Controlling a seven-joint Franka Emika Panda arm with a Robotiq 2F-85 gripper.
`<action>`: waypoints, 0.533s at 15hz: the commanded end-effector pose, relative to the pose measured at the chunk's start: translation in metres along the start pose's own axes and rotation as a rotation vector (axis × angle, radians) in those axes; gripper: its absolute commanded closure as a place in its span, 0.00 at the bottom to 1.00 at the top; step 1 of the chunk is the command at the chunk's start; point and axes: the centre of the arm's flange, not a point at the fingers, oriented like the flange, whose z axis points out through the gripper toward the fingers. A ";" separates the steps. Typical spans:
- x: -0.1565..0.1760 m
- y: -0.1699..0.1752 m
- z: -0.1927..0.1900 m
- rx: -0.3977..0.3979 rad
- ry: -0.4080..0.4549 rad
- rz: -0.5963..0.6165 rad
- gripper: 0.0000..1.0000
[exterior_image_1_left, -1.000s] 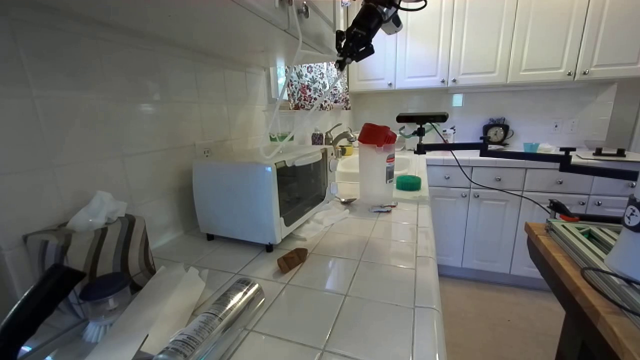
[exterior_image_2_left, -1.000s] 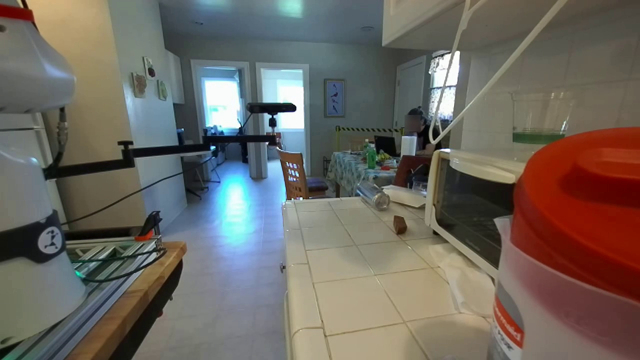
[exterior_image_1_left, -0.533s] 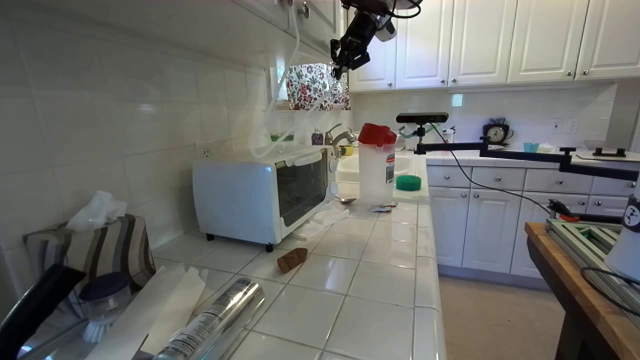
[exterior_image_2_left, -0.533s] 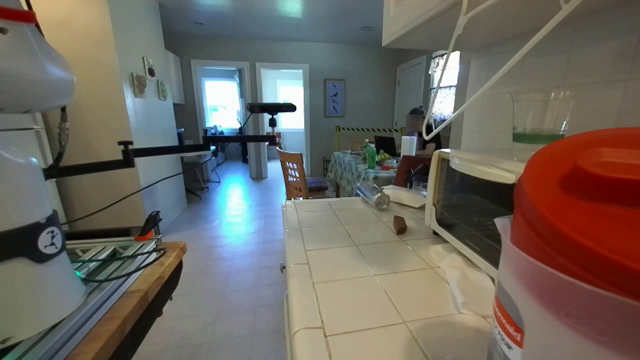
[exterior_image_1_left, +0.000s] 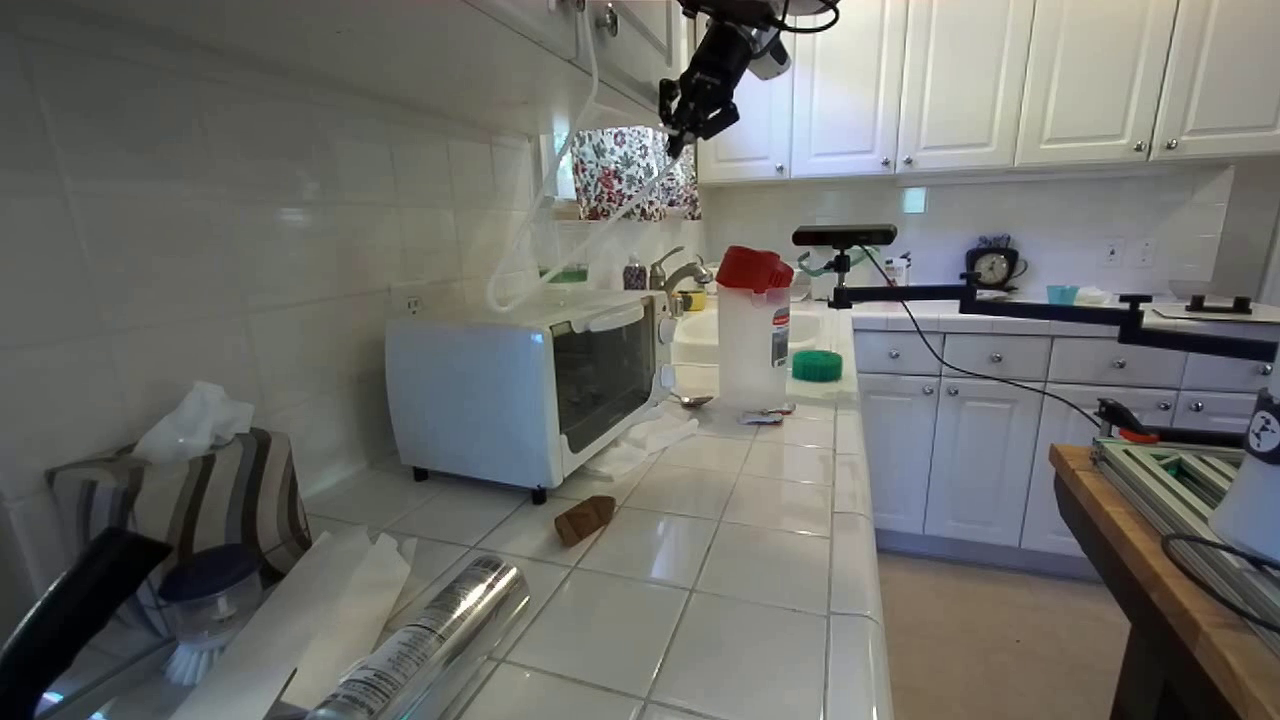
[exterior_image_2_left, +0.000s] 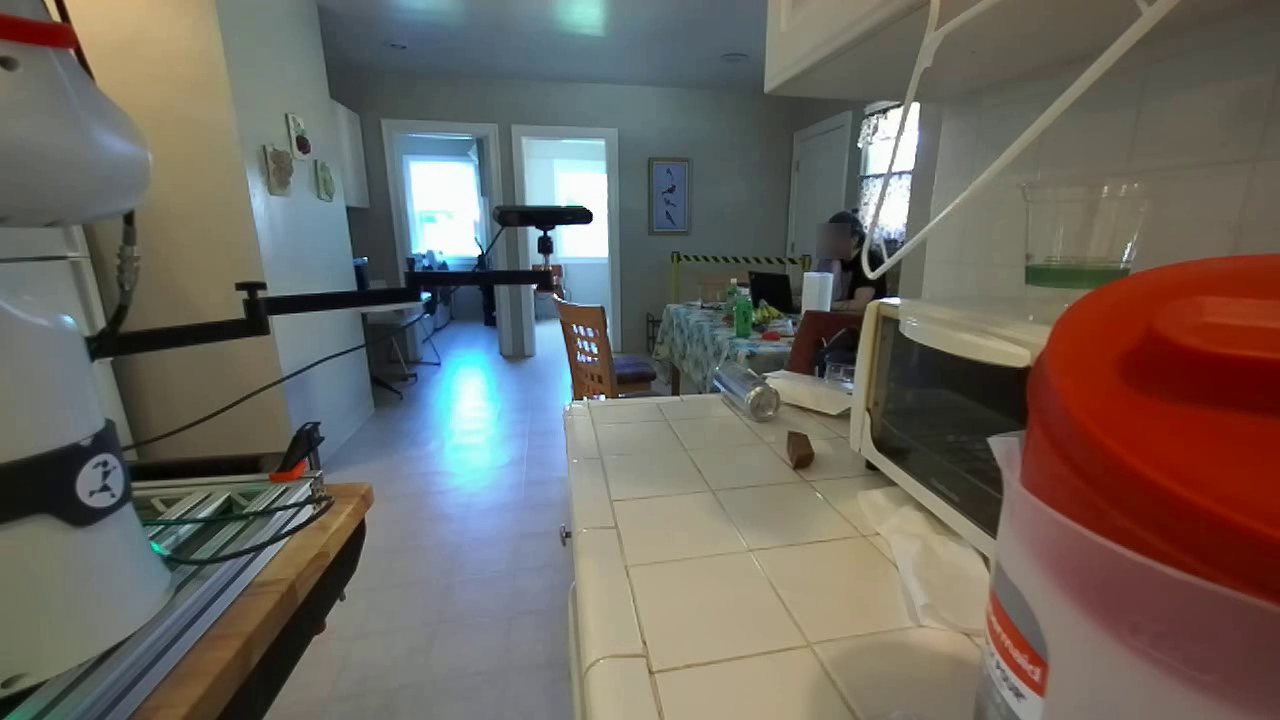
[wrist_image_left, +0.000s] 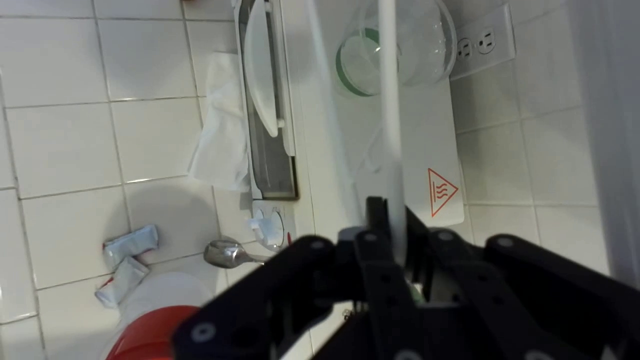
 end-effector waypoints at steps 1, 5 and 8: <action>0.000 -0.009 -0.004 -0.025 0.019 0.013 0.61; 0.000 -0.009 -0.005 -0.029 0.031 0.014 0.31; -0.001 -0.007 -0.005 -0.043 0.035 0.009 0.10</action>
